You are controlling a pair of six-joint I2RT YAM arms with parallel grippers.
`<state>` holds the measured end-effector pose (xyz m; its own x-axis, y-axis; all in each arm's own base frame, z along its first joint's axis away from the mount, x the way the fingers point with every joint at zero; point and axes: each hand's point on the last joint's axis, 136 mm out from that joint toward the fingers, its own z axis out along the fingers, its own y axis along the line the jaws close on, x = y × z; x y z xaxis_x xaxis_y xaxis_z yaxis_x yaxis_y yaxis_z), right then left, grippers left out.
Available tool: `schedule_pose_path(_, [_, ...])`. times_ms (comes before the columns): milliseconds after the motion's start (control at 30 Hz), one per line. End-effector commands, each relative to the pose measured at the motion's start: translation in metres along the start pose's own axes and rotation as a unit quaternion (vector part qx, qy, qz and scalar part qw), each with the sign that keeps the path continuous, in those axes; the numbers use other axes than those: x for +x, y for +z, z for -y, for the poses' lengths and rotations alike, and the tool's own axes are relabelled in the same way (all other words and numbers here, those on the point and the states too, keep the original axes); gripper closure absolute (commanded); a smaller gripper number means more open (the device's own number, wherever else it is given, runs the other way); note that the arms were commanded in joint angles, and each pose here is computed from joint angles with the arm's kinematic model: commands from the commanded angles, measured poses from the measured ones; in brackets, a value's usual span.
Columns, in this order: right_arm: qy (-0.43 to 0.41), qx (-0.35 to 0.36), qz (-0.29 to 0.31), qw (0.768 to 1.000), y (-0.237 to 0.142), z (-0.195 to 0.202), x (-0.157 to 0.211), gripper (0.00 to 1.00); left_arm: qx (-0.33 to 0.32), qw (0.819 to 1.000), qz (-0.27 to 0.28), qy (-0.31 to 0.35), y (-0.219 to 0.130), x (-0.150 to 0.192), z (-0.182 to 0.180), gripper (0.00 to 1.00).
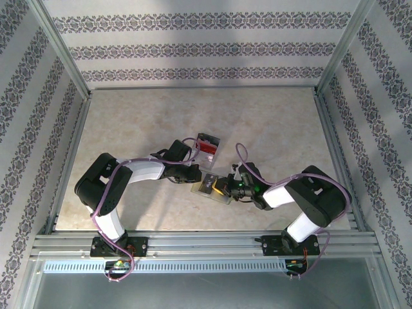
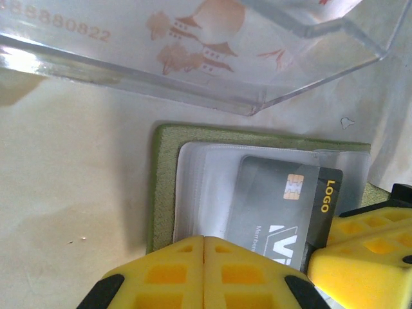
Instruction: Take the credit cards out of the card holder
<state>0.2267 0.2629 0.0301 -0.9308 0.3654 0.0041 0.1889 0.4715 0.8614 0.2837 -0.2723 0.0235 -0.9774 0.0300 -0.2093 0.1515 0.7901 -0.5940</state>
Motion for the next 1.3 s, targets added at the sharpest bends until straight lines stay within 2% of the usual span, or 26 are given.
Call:
schedule_pose_path(0, [0.003, 0.013, 0.013, 1.0, -0.008, 0.01, 0.001, 0.96, -0.055, 0.998, -0.028, -0.014, 0.006, 0.016, -0.029, 0.92])
schedule_pose_path(167, [-0.001, 0.02, 0.015, 1.0, -0.018, 0.018, 0.005, 0.96, -0.028, 0.999, -0.012, -0.011, 0.001, 0.007, -0.016, 0.92])
schedule_pose_path(400, [-0.026, 0.014, 0.028, 0.999, -0.038, 0.014, 0.005, 0.99, 0.048, 0.998, 0.04, 0.024, -0.025, -0.019, 0.031, 0.8])
schedule_pose_path(600, [-0.081, 0.027, 0.042, 0.995, -0.066, -0.005, -0.002, 1.0, 0.059, 0.99, 0.098, 0.081, -0.07, -0.04, 0.06, 0.68])
schedule_pose_path(800, [-0.157, 0.024, 0.084, 0.984, -0.107, -0.037, -0.015, 1.0, 0.034, 0.975, 0.182, 0.127, -0.134, -0.053, 0.063, 0.57])
schedule_pose_path(1000, [-0.273, 0.019, 0.102, 0.956, -0.14, -0.084, -0.021, 1.0, 0.035, 0.946, 0.268, 0.181, -0.194, -0.053, 0.069, 0.46])
schedule_pose_path(1100, [-0.341, 0.016, 0.087, 0.936, -0.148, -0.11, -0.019, 1.0, 0.034, 0.921, 0.3, 0.246, -0.217, -0.045, 0.078, 0.39])
schedule_pose_path(1267, [-0.443, 0.035, 0.054, 0.894, -0.158, -0.144, -0.017, 1.0, 0.04, 0.868, 0.341, 0.359, -0.253, -0.027, 0.1, 0.22])
